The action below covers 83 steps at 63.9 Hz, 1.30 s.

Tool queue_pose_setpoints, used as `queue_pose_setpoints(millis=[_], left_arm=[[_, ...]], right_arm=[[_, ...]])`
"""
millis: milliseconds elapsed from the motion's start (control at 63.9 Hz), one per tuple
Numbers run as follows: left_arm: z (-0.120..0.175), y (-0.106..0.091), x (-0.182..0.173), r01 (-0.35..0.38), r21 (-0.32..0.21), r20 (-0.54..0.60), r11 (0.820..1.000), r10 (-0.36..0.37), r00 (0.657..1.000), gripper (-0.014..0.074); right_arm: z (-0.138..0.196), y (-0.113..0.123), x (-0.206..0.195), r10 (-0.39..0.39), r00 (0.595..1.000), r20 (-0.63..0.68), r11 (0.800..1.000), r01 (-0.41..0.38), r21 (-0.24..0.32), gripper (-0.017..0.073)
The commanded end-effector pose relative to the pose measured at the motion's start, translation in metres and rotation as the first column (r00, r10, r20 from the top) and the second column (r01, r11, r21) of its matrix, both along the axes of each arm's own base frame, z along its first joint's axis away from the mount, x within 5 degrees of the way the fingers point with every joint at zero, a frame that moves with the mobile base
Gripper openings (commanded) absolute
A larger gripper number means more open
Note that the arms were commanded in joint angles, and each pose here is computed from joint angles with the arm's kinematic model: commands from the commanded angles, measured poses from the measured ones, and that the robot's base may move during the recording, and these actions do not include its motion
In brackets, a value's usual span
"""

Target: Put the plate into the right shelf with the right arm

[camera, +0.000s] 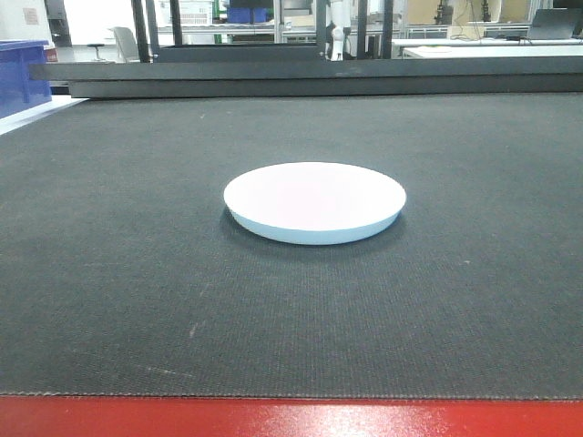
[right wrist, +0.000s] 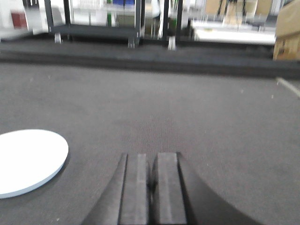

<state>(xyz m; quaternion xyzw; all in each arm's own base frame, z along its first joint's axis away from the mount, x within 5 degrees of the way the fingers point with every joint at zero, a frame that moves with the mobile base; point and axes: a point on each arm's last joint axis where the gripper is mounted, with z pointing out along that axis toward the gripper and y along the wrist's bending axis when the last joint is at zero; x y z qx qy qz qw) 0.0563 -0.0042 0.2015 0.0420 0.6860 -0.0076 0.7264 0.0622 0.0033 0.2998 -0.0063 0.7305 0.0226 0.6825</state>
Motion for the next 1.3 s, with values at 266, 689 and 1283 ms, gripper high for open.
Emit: queue_pose_setpoints(millis=[266, 689, 1283], left_arm=[[0.005, 0.001, -0.001, -0.008, -0.012, 0.084, 1.000, 0.009, 0.996, -0.0047], [0.005, 0.001, -0.001, -0.008, -0.012, 0.084, 1.000, 0.009, 0.996, -0.0047], [0.005, 0.001, -0.001, -0.008, -0.012, 0.084, 1.000, 0.009, 0.996, -0.0047]], right_arm=[[0.054, 0.003, 0.103, 0.014, 0.951, -0.308, 1.000, -0.018, -0.008, 0.0608], [0.076, 0.085, 0.249, 0.203, 0.749, -0.631, 0.977, -0.200, 0.076, 0.0556], [-0.028, 0.160, 0.341, 0.168, 0.586, -0.793, 0.960, -0.281, -0.005, 0.0477]])
